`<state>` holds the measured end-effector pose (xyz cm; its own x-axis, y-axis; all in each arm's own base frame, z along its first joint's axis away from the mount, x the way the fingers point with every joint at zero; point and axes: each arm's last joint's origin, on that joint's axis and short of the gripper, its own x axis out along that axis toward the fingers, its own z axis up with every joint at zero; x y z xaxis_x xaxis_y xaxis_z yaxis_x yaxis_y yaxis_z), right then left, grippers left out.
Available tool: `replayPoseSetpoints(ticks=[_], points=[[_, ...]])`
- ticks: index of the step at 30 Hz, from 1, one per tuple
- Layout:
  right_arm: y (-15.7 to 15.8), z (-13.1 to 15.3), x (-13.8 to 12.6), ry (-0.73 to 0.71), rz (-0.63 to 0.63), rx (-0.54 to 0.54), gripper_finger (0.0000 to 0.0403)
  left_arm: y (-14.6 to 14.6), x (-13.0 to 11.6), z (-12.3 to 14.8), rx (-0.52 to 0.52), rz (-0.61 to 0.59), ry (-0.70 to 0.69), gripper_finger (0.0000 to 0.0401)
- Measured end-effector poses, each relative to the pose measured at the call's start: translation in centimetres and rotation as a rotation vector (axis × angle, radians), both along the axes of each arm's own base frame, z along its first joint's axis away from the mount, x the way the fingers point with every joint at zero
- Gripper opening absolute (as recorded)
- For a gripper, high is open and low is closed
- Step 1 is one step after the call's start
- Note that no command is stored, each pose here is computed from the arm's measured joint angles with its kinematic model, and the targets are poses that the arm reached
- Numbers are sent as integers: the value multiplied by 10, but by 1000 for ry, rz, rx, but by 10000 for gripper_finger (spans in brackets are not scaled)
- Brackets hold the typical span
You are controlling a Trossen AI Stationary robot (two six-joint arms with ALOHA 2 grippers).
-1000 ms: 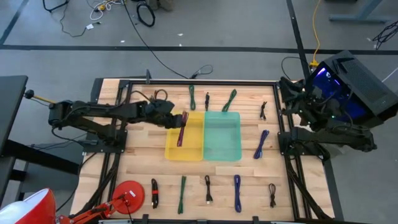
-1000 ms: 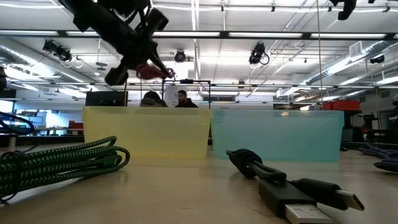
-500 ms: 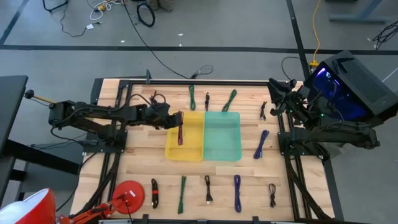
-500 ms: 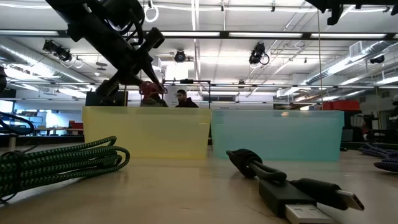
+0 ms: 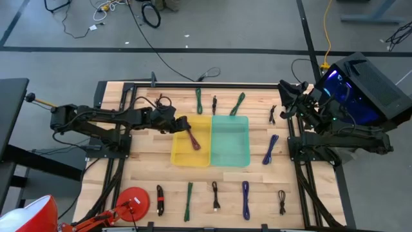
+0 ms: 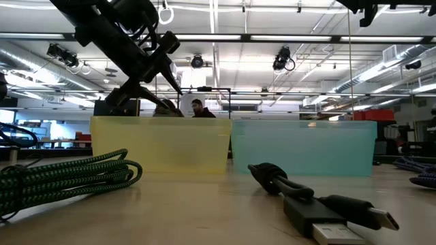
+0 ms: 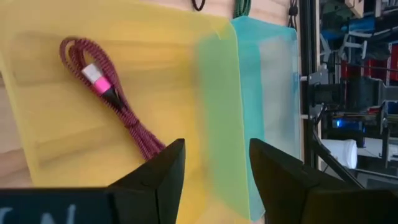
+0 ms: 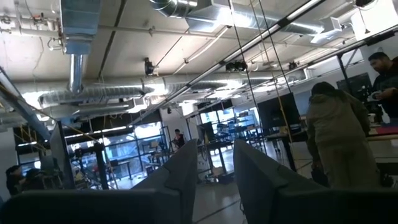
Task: Pick & Place USB Port
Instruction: Put the green patterned charger cable into the yellow bin
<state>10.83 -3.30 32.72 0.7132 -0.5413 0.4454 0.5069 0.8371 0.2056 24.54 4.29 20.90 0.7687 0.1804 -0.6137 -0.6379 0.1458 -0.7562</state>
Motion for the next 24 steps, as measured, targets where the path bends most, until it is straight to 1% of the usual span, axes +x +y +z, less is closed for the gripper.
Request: replayPoseSetpoints(ticks=[3,7,11,14,17,19,22,24], points=[[0,0,0,0,-6,3,107,4,1,3,78,41,-16,182],[-1,-1,2,8,-23,14,107,21,3,12,167,93,-100,178],[-2,-3,7,34,-23,19,107,51,-4,16,168,104,-149,177],[-3,-5,11,48,-23,21,107,77,-15,20,181,54,-144,177],[-3,-5,13,43,-23,20,107,102,-23,38,236,-12,-160,177],[-4,-5,15,39,-27,20,107,114,-27,56,302,-27,-132,177],[-5,-5,16,39,-35,19,107,135,-27,87,411,-35,-53,177],[-6,-5,16,40,-39,19,107,150,-25,100,447,-46,39,177]])
